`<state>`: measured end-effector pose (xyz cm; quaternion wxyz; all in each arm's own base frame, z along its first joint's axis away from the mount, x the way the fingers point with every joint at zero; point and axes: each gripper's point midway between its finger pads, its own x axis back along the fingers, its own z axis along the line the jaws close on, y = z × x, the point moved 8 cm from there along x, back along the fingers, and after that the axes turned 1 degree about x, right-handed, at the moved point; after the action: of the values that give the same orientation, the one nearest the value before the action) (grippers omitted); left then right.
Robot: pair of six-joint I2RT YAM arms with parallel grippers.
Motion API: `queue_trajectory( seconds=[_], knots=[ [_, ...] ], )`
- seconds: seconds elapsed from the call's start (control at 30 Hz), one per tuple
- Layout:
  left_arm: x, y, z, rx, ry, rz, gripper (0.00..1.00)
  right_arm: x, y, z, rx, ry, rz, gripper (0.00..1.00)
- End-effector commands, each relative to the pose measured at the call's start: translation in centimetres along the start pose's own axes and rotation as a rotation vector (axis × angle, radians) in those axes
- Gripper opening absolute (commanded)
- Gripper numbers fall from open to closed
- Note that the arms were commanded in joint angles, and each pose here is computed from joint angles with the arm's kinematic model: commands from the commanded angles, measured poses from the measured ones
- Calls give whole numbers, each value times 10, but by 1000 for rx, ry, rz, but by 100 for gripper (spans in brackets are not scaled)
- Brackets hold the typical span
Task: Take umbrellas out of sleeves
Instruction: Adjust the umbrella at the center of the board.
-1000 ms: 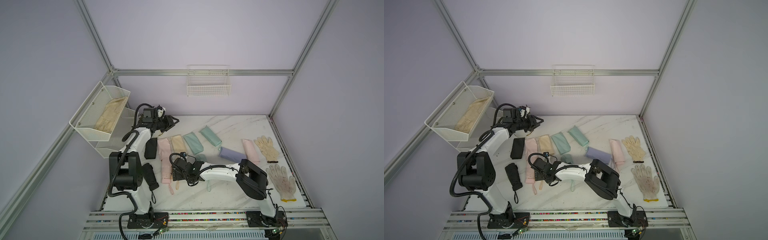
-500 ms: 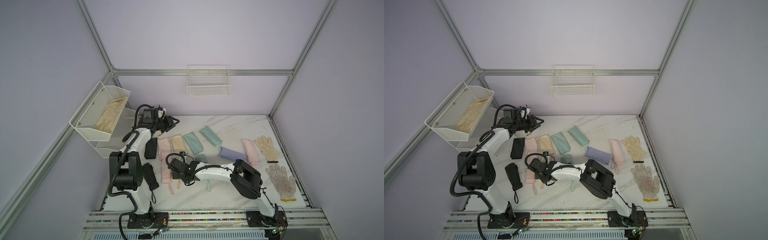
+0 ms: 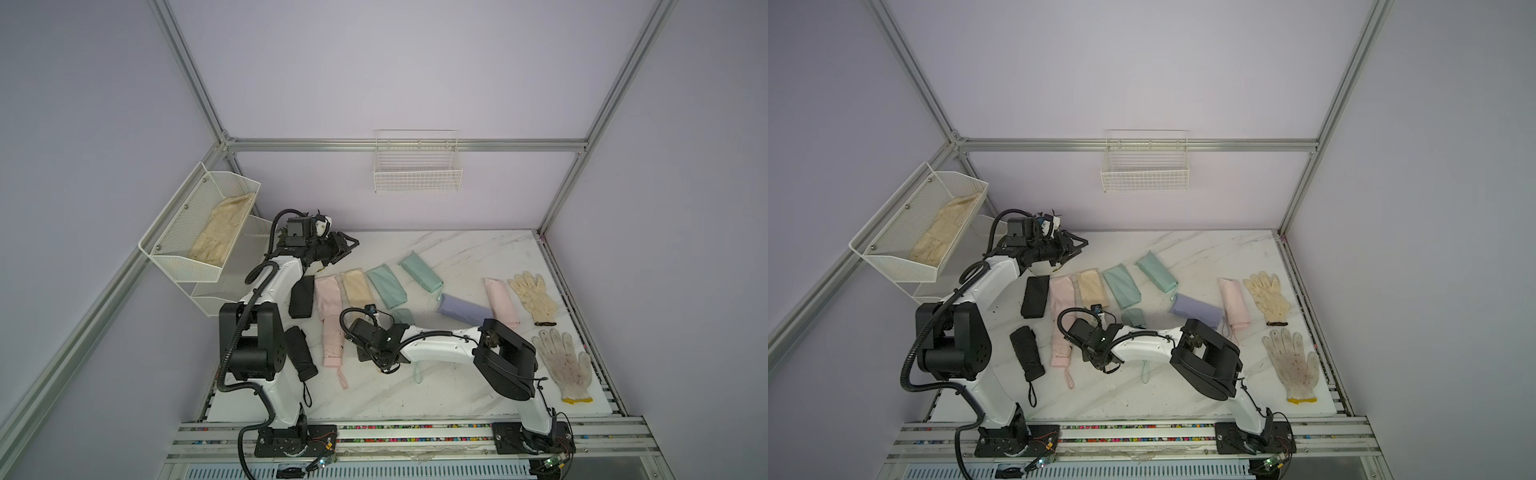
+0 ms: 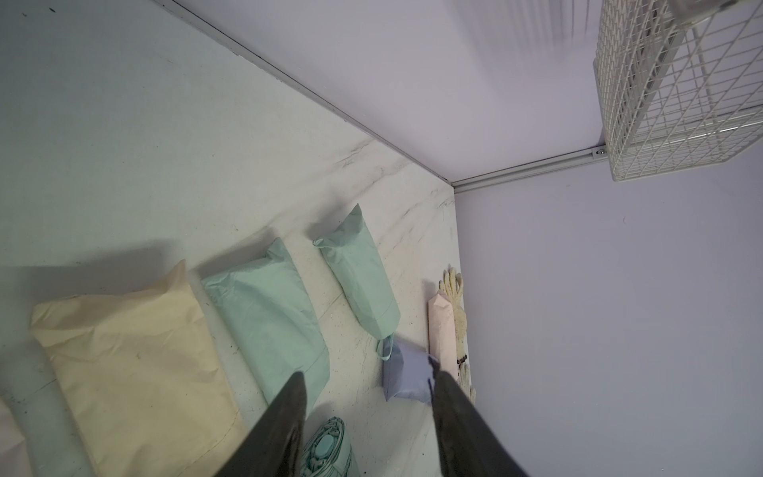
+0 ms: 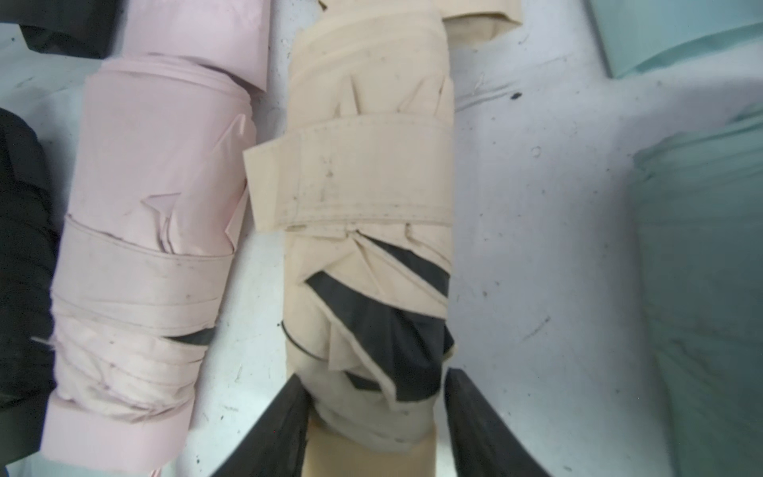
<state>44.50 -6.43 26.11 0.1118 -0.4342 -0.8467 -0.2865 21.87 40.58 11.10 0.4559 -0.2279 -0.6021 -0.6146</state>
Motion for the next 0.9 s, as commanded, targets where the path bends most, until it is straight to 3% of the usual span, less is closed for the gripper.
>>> queue_trajectory(
  seconds=[0.0,0.07,0.23,0.4,0.57,0.87],
  knots=[
    [-2,-2,6,8,-18,3,50,-4,-20,-21,62,-92,82,53],
    [-3,-2,7,9,-17,5,50,-3,-19,-21,60,-91,79,54],
    [0,-1,6,-2,-10,-7,50,17,-6,-16,47,-51,43,75],
    [2,-1,4,-10,-10,-12,50,60,27,-25,17,15,-40,80],
    [-1,-3,8,2,-5,-4,50,96,62,-87,-100,29,-96,80],
    [-8,-8,7,14,-19,19,50,122,86,-234,-343,-143,-165,80]
  ],
)
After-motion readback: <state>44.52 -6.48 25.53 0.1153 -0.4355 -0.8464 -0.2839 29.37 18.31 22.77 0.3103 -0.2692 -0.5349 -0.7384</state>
